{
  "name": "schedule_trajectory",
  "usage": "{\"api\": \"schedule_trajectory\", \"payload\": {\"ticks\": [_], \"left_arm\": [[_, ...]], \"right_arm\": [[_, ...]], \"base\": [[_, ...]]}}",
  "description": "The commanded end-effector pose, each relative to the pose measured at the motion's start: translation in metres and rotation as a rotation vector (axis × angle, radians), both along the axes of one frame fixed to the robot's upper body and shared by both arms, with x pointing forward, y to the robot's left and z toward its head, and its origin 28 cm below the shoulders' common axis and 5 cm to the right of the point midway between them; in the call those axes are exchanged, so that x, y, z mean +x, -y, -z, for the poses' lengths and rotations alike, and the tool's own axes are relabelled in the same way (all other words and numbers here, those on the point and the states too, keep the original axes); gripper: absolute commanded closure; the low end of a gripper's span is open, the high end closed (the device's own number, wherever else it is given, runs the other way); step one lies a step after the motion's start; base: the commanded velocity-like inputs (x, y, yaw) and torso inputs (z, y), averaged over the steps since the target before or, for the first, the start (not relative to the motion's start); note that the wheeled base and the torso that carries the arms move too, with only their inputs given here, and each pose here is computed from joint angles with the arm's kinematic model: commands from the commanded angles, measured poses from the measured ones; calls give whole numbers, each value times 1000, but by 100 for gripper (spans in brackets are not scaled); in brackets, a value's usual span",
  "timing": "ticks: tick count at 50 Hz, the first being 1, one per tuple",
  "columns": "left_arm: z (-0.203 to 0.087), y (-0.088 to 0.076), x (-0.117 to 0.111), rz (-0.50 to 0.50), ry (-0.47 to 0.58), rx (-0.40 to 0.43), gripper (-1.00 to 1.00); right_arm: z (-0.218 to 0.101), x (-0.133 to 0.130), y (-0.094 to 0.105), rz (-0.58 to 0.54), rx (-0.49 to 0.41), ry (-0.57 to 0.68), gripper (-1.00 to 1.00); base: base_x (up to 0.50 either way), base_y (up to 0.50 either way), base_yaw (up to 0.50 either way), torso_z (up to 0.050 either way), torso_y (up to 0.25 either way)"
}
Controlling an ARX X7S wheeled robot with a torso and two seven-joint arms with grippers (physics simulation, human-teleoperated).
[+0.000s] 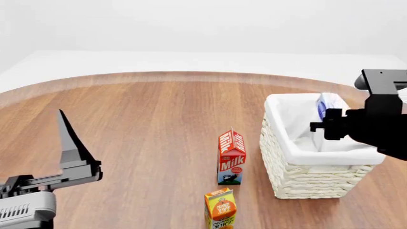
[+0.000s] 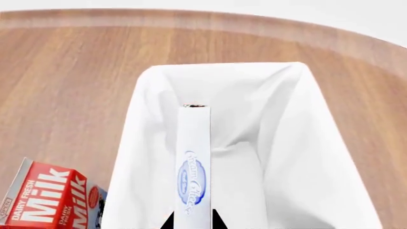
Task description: Pick up the cream cheese box and the butter, and put them in the basket.
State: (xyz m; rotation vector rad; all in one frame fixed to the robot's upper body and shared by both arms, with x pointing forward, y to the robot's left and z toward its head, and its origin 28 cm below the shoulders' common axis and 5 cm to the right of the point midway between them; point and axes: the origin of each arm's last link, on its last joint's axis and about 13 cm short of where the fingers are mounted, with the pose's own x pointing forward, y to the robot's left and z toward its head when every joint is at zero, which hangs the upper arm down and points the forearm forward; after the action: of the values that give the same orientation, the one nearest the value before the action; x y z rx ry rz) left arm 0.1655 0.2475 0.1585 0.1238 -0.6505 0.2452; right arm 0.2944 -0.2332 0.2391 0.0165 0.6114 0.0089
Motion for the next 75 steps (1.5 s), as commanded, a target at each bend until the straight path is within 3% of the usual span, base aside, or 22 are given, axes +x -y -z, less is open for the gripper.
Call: {"api": "schedule_trajectory", "payload": {"ticks": [1,14,15,37,48,60,75], "left_arm": [[1,1,0,3,-4,3,-100],[2,0,0,3,-7,5,-100],[2,0,0,3,-8,5,-100],[2,2,0,7,-9,8,-100],[2,1,0,7,-7,9,-100],[2,1,-1,8,-6,8,-100],[2,0,-2,6,-4,4,-100]], "right_arm": [[1,3,0,2,-8,10,100],[7,6,1,16,-24,-5,100],[7,6,1,15,-25,-5,-100],[4,-1,-3,-18,-53,16,-100],[-21,-35,-35,-202,-71,120,-100],[-29,-96,-78,-469,-142,231,-100],[-22,-127,-99,-595,-186,269,-100]], "base": [[0,0,0,0,0],[0,0,0,0,1],[0,0,0,0,0],[0,0,0,0,0],[0,0,0,0,0],[0,0,0,0,0],[0,0,0,0,0]]}}
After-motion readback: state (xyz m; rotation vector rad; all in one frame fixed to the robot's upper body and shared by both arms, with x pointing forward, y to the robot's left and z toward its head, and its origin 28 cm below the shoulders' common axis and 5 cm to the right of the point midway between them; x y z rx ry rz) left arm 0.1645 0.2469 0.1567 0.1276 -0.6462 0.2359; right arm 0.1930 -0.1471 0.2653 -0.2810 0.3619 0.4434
